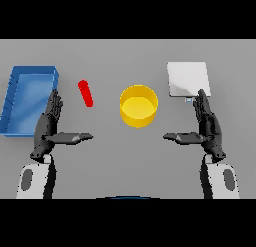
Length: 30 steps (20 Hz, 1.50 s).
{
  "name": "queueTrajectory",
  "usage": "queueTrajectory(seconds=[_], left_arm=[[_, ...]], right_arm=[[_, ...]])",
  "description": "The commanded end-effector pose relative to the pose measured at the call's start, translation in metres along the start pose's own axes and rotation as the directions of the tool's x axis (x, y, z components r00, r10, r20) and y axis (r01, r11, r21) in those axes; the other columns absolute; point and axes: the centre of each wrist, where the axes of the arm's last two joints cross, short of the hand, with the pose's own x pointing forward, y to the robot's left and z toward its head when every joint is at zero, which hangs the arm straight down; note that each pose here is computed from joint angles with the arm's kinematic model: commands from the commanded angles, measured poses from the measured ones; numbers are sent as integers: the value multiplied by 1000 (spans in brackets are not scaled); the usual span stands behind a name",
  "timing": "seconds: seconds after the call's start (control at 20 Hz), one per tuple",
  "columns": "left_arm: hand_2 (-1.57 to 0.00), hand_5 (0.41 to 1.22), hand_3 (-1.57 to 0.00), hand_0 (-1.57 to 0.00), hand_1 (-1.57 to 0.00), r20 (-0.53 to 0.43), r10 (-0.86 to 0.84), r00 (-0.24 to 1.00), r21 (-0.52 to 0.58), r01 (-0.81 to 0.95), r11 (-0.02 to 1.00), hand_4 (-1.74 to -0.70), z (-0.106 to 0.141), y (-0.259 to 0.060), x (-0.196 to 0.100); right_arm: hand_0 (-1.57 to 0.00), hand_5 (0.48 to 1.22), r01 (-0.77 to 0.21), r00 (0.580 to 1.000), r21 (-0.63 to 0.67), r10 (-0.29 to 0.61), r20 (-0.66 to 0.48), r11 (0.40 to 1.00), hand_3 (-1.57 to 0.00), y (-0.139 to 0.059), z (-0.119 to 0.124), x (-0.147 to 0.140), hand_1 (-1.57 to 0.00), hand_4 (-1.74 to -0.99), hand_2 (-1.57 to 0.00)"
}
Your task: Pick up the red beaker and tilt it to pour out 1 green nut into yellow bowl. Pick up the yellow bowl and place it on the metallic measuring scale.
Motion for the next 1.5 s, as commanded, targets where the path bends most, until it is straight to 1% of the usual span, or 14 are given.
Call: queueTrajectory(seconds=[0.0, 0.25, 0.3, 0.35, 0.45, 0.5, 0.6, 0.65, 0.8, 0.85, 1.0, 1.05, 1.25, 1.45], left_arm=[[1, 599, 1, 1, 1, -1, 0, 1000, 1, 0, 1000, -1151, 0, 0, 0], [1, 599, 1, 1, 1, -1, -3, 1000, -1, 3, 1000, -1151, -4, 3, 0], [1, 599, 1, 1, 1, 17, -68, 998, -24, 68, 997, -1151, 5, 4, 3], [1, 599, 1, 1, 1, 30, -104, 994, -35, 105, 994, -1156, 11, 9, 6], [1, 599, 1, 1, 1, 28, -138, 990, -57, 139, 989, -1161, 17, 6, 13], [1, 599, 1, 1, 1, 16, -152, 988, -64, 153, 986, -1163, 19, 6, 14], [1, 602, 1, 1, 1, 11, -169, 986, -64, 169, 984, -1164, 18, 8, 19], [1, 603, 1, 1, 1, 18, -175, 984, -77, 176, 981, -1164, 19, 8, 18], [1, 604, 1, 1, 1, 7, -204, 979, -97, 204, 974, -1163, 13, -1, 13], [1, 605, 1, 1, 1, -8, -209, 978, -96, 208, 973, -1170, 8, -2, 8], [1, 622, 1, 1, 1, -17, -225, 974, -111, 222, 969, -1219, -14, -15, -2], [1, 626, 1, 1, 1, -18, -236, 971, -108, 233, 966, -1222, -18, -14, -7], [1, 650, 1, 1, 1, -9, -247, 969, -112, 245, 963, -1248, -44, -16, -10], [1, 677, 1, 1, 1, -12, -253, 967, -116, 250, 961, -1271, -68, -19, -13]], right_arm=[[1, 599, 0, 1000, -1, 0, -1, 1000, 1, 0, -1, 0, 1, -1167, 1], [1, 599, -1, 1000, -6, 1, -13, 1000, 1, -2, -8, 0, 1, -1167, 1], [1, 599, -150, 986, -10, 151, 71, 989, 1, -3, 1, 1, 1, -1167, 1], [1, 595, -243, 965, -19, 243, 103, 970, 1, -3, 5, 3, 1, -1163, 1], [1, 591, -321, 939, -15, 320, 126, 947, 1, 3, 15, 2, 1, -1160, 1], [1, 590, -332, 936, -9, 330, 123, 943, 1, 8, 16, 3, 1, -1159, 1], [1, 593, -328, 938, -19, 328, 112, 945, 1, 6, 16, 7, 1, -1173, 1], [1, 596, -327, 937, -19, 327, 123, 945, 1, 4, 18, 9, 1, -1183, 1], [1, 607, -295, 950, -6, 294, 109, 955, 1, 1, 18, 9, 1, -1212, 1], [1, 611, -288, 951, 2, 286, 115, 958, 1, -1, 20, 8, 1, -1224, 1], [1, 627, -308, 945, 8, 305, 121, 951, 1, 2, 20, 8, 1, -1246, 1], [1, 631, -297, 947, 16, 292, 136, 955, 1, 3, 22, 8, 1, -1256, 1], [1, 634, -280, 951, 7, 276, 140, 960, 1, -4, 16, 11, 1, -1280, 1], [1, 635, -288, 949, 8, 284, 137, 958, 1, 2, 19, 11, 1, -1268, 1]])
